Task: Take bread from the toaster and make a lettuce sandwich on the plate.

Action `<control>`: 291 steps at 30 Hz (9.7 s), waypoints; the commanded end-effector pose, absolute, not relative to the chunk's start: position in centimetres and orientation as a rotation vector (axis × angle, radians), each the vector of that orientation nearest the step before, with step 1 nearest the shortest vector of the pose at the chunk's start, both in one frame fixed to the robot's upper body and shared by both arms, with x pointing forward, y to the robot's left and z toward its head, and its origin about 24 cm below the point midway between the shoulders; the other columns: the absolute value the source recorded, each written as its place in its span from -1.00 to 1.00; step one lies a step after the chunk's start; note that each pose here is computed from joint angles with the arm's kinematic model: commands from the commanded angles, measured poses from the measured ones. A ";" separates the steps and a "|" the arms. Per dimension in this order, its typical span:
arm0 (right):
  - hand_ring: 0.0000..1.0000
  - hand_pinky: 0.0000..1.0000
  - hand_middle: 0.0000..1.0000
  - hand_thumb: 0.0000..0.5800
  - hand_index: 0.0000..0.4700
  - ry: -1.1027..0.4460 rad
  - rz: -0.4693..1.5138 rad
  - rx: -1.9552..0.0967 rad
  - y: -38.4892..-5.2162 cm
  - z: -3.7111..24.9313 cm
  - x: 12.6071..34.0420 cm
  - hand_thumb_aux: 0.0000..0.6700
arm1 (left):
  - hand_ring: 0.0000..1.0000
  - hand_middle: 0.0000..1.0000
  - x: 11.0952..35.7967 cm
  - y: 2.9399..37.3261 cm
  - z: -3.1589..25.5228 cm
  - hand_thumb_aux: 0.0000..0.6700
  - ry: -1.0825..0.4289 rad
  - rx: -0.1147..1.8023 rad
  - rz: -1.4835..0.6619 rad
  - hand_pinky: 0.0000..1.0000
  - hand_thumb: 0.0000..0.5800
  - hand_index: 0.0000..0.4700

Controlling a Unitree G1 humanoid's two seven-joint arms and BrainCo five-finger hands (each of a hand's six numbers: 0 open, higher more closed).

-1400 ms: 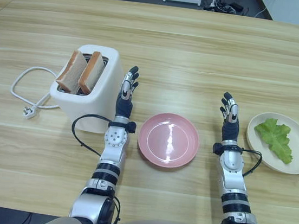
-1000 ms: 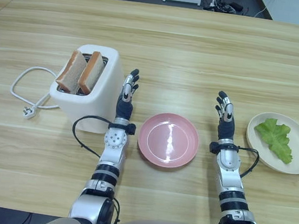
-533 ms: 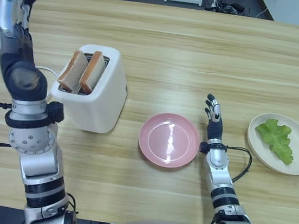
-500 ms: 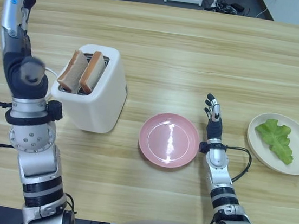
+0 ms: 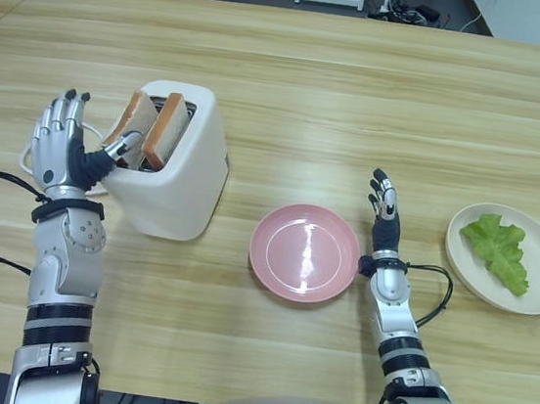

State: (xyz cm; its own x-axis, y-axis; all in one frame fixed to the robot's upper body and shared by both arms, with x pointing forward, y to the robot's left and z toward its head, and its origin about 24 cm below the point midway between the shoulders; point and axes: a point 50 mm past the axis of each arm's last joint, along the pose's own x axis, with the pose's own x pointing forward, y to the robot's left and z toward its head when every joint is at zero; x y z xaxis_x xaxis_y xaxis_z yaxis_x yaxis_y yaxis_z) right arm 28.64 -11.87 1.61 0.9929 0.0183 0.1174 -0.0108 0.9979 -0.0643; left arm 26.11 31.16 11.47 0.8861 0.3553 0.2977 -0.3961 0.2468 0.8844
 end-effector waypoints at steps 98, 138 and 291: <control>-1.00 -1.00 -1.00 1.00 1.00 0.232 -0.195 -1.831 -36.2 3.3 25.7 1.00 | -1.00 -1.00 23.9 12.9 8.0 -1.00 -0.221 0.307 -0.225 -1.00 -1.00 -1.00; -1.00 -1.00 -1.00 1.00 1.00 -0.561 0.409 -1.418 -11.4 3.7 22.9 1.00 | -1.00 -1.00 25.4 12.1 5.7 -1.00 -0.158 0.204 -0.182 -1.00 -1.00 -1.00; -1.00 -1.00 -1.00 -1.00 -1.00 -0.300 0.681 -1.350 -13.0 0.7 19.7 -1.00 | -1.00 -1.00 25.5 15.1 7.7 -1.00 -0.592 1.010 0.117 -1.00 -1.00 -1.00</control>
State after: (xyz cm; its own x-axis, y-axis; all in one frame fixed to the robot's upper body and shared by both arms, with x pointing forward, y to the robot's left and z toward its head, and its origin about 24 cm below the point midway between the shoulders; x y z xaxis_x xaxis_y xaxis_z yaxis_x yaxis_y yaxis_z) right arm 20.89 -11.08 2.36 0.7514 0.6474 -0.1279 -0.1878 0.0239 -0.9819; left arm 25.75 15.55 9.73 0.7777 -0.1844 0.6010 -0.4765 0.4506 0.7549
